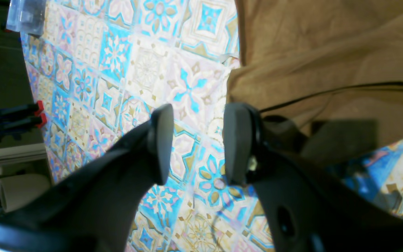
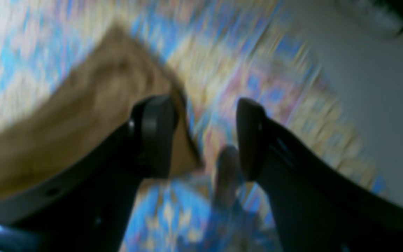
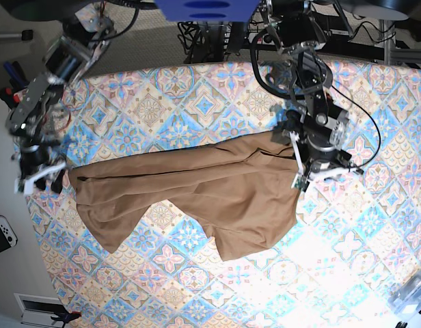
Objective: Layout the t-shirt on the table in an organized manner, then fold the t-shirt properly
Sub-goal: 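Release the shirt edge and regrasp the shirt hem with both grippers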
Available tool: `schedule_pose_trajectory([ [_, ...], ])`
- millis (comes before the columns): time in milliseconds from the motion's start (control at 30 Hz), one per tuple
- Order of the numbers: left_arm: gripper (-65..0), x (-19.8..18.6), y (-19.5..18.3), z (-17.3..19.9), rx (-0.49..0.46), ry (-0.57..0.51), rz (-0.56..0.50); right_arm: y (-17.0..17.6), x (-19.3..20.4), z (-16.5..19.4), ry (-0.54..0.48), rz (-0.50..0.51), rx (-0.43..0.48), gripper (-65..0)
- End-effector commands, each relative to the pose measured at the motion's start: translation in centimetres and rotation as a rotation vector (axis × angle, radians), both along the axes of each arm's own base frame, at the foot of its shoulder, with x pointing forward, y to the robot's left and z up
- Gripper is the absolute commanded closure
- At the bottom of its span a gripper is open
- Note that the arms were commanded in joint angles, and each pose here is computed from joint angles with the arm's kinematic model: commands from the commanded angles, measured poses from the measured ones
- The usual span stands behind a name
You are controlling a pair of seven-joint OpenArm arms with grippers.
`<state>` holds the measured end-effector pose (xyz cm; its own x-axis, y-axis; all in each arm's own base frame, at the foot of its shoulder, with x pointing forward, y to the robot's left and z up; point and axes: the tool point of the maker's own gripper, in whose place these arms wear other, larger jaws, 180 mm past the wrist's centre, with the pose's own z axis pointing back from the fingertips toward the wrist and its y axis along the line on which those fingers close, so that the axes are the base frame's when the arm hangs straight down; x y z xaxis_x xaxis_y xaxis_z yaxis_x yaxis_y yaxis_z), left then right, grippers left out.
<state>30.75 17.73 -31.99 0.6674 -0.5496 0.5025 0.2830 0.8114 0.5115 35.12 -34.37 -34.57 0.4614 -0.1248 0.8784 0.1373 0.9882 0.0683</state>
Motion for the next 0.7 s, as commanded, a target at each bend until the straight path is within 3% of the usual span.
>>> schedule_pose_trajectory([
  [0, -24.3, 0.1, 0.1, 0.7, 0.003, -0.025, 0.003, -1.1, 1.0, 2.5, -0.077, -0.009, -0.026, -28.0],
  [67, -24.3, -0.1, 0.1, 0.4, 0.003, -0.017, 0.003, -0.8, 0.8, 2.1, -0.076, -0.009, -0.009, -28.0],
  [300, -24.2, -0.6, 0.5, 0.1, 0.009, -0.003, 0.012, 0.5, -0.2, -0.8, -0.095, -0.034, 0.207, -28.0],
  [467, -24.2, -0.9, 1.9, 0.1, 0.013, -0.004, 0.056, 1.0, -0.7, -2.9, -0.054, -0.041, 0.263, -28.0],
  [600, -24.2, -1.2, 2.2, -0.1, 0.014, 0.004, 0.062, 3.1, -0.9, -4.3, -0.036, 0.060, 0.302, -28.0],
  [667, -24.2, -1.3, 2.2, -0.1, 0.014, 0.006, 0.062, 3.5, -1.5, -5.7, -0.004, 0.058, 0.336, -28.0],
])
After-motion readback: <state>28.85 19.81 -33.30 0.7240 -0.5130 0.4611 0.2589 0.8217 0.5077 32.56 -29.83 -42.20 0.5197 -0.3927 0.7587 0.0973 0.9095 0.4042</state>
